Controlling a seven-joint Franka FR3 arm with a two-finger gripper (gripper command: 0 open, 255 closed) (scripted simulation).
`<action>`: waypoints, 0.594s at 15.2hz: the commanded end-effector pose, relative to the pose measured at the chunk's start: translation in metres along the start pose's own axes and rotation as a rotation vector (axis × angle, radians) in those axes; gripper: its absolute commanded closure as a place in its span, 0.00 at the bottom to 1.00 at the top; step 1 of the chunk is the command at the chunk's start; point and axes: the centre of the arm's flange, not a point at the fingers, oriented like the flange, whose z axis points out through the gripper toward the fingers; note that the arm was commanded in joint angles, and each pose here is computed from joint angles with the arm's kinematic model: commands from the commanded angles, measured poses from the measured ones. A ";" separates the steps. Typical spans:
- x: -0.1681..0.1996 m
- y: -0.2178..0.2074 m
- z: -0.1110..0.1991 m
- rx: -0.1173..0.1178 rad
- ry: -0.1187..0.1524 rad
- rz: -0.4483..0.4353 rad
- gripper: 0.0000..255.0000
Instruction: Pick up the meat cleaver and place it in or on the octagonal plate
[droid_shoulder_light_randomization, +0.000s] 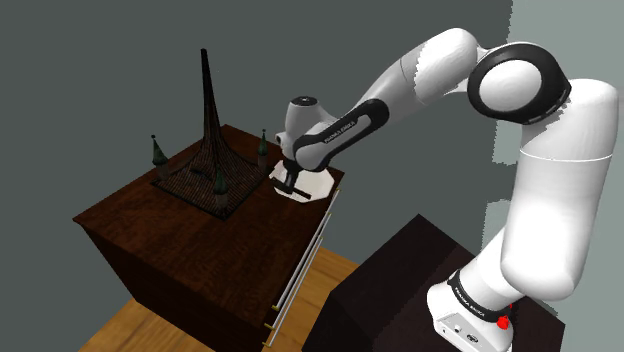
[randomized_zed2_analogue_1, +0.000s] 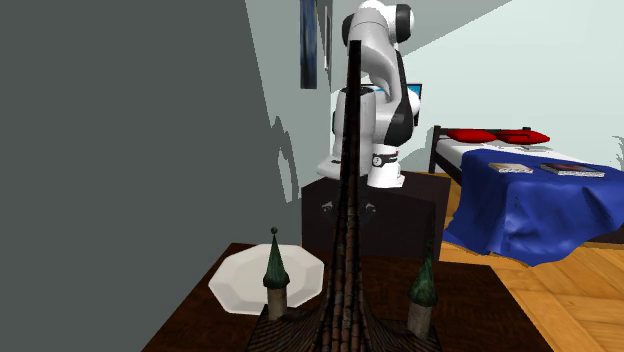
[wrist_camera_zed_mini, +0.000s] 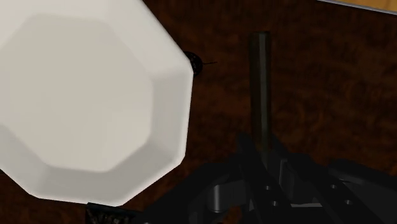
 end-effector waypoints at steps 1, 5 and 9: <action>-0.005 0.027 0.001 0.000 0.000 -0.002 1.00; -0.012 0.080 0.001 0.000 0.000 -0.002 1.00; -0.018 0.132 0.001 0.000 0.000 -0.002 1.00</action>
